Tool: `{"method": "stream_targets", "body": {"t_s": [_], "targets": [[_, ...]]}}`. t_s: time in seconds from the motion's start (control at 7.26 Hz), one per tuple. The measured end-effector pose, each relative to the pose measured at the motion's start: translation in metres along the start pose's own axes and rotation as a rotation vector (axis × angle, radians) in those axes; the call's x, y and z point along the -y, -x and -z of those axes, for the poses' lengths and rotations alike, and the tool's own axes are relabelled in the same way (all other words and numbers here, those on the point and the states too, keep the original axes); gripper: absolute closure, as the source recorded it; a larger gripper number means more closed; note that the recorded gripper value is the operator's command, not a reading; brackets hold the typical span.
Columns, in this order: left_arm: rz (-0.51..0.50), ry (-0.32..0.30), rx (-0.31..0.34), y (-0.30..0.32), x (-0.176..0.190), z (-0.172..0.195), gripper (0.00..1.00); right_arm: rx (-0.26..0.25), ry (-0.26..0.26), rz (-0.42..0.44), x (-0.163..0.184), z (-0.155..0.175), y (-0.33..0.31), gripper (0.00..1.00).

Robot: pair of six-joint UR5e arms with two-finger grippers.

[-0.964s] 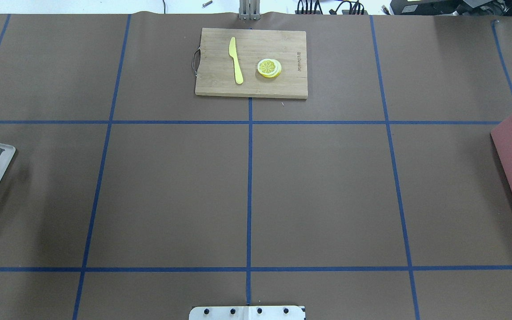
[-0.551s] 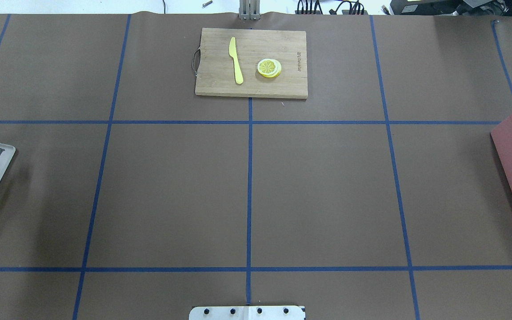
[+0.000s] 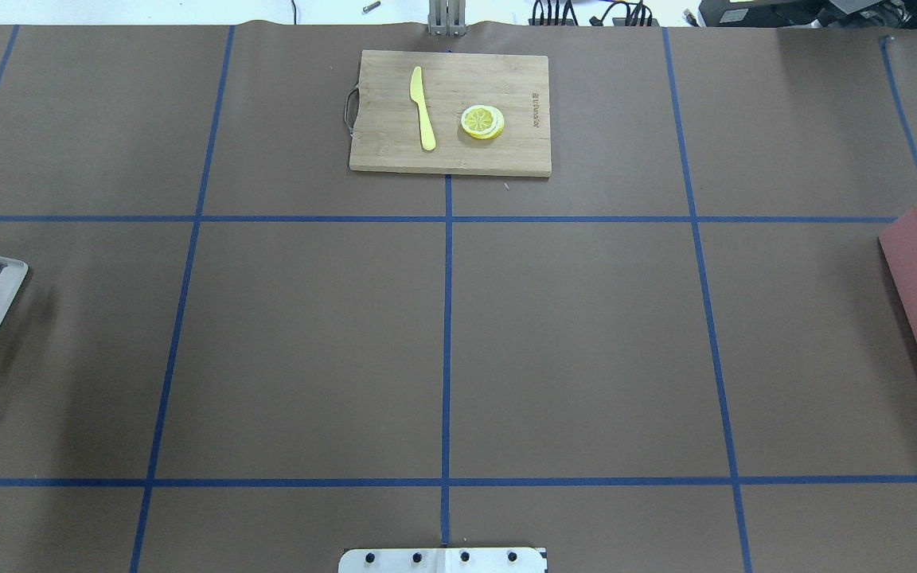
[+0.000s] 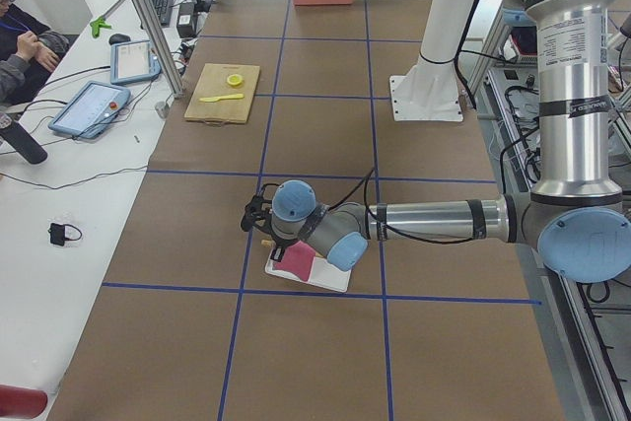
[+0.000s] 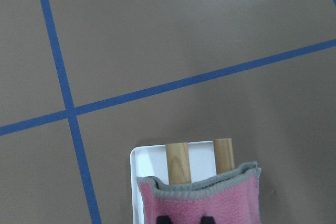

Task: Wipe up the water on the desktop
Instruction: 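Grasp the pink cloth in the white tray with the left gripper and lift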

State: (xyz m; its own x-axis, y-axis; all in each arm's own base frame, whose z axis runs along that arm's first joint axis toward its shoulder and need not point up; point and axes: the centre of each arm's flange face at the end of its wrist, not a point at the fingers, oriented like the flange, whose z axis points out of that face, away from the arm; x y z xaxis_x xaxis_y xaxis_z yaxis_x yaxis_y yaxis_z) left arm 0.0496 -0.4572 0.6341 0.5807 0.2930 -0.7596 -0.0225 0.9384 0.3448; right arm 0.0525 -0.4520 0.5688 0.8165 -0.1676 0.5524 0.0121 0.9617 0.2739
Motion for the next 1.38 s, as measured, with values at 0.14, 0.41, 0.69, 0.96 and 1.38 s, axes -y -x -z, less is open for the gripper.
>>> {"method": "stream_targets", "body": {"t_s": [0.14, 0.41, 0.69, 0.96, 1.38], "targets": [[0.000, 0.001, -0.002, 0.000, -0.001, 0.000, 1.00, 0.000, 0.000, 0.000, 0.000, 0.000, 0.000, 0.00], [-0.001, -0.001, -0.009, -0.001, -0.001, 0.002, 1.00, 0.001, 0.000, -0.001, 0.000, 0.000, 0.000, 0.00], [-0.002, 0.008, -0.069, -0.008, 0.001, 0.007, 1.00, 0.003, -0.002, 0.001, 0.000, 0.001, 0.001, 0.00], [0.007, -0.018, -0.082, -0.008, 0.009, 0.023, 1.00, 0.005, -0.016, 0.015, 0.002, 0.003, 0.003, 0.00], [0.082, -0.073, -0.070, -0.015, 0.051, 0.054, 1.00, 0.015, -0.049, 0.035, 0.007, 0.009, 0.008, 0.00]]}}
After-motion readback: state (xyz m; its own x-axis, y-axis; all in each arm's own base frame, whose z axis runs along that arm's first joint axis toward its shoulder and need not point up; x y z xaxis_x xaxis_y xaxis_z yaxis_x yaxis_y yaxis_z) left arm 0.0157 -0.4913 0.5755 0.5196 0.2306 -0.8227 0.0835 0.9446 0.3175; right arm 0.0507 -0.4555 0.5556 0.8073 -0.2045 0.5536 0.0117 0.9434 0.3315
